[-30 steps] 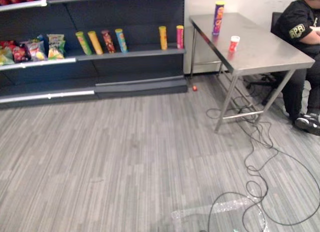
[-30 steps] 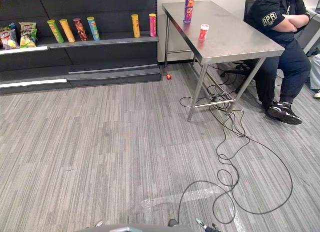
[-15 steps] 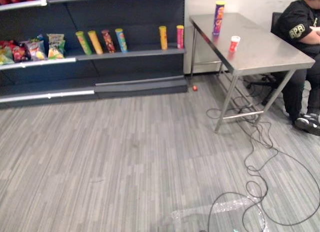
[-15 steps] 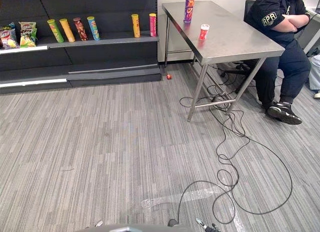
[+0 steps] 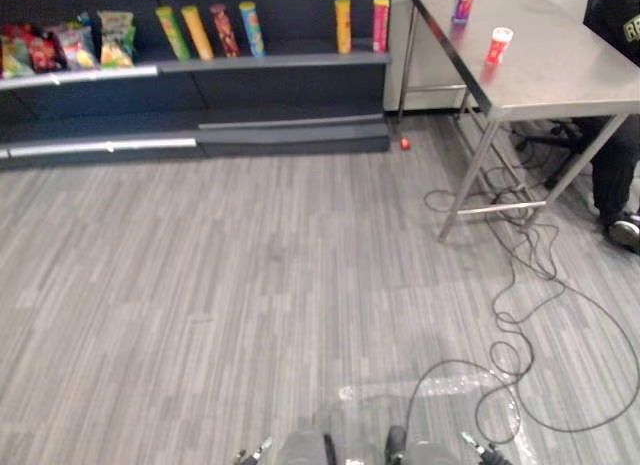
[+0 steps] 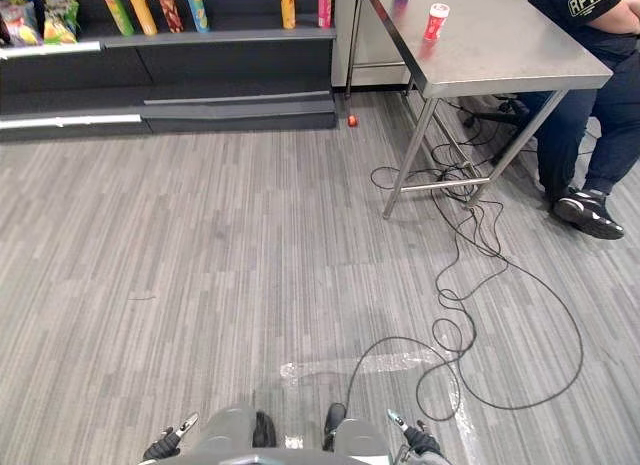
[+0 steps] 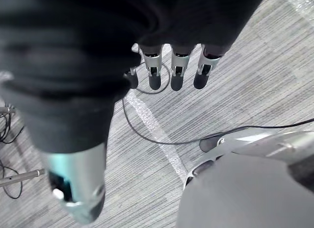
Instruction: Put the gum and the chips on the shelf.
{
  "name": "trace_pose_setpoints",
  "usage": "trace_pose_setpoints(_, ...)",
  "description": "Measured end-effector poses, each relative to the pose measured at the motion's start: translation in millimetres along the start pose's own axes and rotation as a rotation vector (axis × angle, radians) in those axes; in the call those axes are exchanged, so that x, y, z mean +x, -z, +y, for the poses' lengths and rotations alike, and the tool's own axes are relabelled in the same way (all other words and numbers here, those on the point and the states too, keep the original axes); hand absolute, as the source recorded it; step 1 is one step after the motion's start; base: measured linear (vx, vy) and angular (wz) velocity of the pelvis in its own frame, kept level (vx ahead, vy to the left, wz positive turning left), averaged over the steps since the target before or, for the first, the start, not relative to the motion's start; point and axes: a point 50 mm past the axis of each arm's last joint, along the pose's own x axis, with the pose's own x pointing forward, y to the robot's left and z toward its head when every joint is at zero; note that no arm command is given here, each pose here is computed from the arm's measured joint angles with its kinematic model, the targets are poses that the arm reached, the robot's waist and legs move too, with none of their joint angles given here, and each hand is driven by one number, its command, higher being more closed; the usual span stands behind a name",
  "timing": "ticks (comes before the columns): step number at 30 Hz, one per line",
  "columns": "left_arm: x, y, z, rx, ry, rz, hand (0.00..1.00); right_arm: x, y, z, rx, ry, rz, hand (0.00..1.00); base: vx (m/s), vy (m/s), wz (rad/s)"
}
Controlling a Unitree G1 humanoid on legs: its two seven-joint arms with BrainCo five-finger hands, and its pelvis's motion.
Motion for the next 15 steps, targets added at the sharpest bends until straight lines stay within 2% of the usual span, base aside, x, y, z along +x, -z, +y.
trace_pose_setpoints(5, 0, -1, -3, -0.024, 0.022, -0.008, 0.0, 1, -5, 1, 0.003, -0.003, -0.021, 0.0, 0.17, 0.174, -0.07)
trace_pose_setpoints(10, -2, 7, -8, -0.046, 0.029, -0.002, 0.0, 2, -12, -5, -0.029, 0.006, -0.041, 0.0, 0.37, 0.37, -0.36)
trace_pose_setpoints(12, -1, -1, 2, -0.031, 0.008, -0.031, 0.0, 2, -8, 8, -0.016, -0.023, -0.023, 0.0, 0.4, 0.301, -0.42)
trace_pose_setpoints(15, 1, -8, 2, -0.007, 0.011, -0.046, 0.0, 3, -8, 16, 0.01, -0.041, -0.022, 0.0, 0.41, 0.274, -0.03)
